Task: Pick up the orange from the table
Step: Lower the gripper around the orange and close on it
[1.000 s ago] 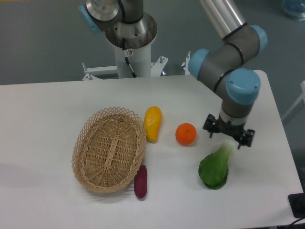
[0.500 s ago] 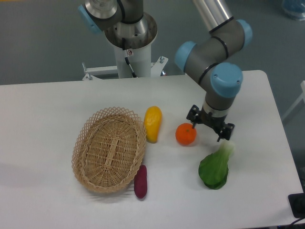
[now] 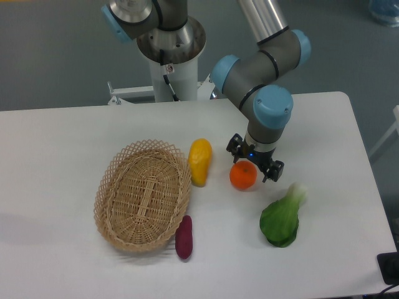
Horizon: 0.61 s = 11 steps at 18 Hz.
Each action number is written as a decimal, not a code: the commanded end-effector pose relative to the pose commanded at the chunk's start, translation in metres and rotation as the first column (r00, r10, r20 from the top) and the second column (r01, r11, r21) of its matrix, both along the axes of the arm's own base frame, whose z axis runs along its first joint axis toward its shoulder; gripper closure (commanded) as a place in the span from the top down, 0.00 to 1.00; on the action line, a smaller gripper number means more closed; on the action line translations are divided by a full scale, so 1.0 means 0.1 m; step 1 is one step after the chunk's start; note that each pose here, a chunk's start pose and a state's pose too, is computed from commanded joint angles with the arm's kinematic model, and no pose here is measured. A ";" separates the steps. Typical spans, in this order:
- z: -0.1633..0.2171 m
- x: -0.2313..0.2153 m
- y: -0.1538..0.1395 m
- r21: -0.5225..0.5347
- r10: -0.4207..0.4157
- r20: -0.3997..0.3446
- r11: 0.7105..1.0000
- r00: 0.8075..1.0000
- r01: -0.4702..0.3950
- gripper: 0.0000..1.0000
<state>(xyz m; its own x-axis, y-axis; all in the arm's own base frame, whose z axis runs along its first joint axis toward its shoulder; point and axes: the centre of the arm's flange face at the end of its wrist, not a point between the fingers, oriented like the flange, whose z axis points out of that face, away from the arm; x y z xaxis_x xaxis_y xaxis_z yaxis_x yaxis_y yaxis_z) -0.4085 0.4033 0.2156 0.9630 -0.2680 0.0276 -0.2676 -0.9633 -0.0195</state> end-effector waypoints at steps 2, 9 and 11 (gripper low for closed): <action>-0.01 0.02 0.01 -0.002 -0.003 0.001 1.000 1.000 0.003 1.00; -0.11 0.06 0.00 -0.017 0.000 0.015 1.000 1.000 0.000 1.00; -0.13 0.07 0.01 -0.019 0.001 0.016 1.000 1.000 -0.001 1.00</action>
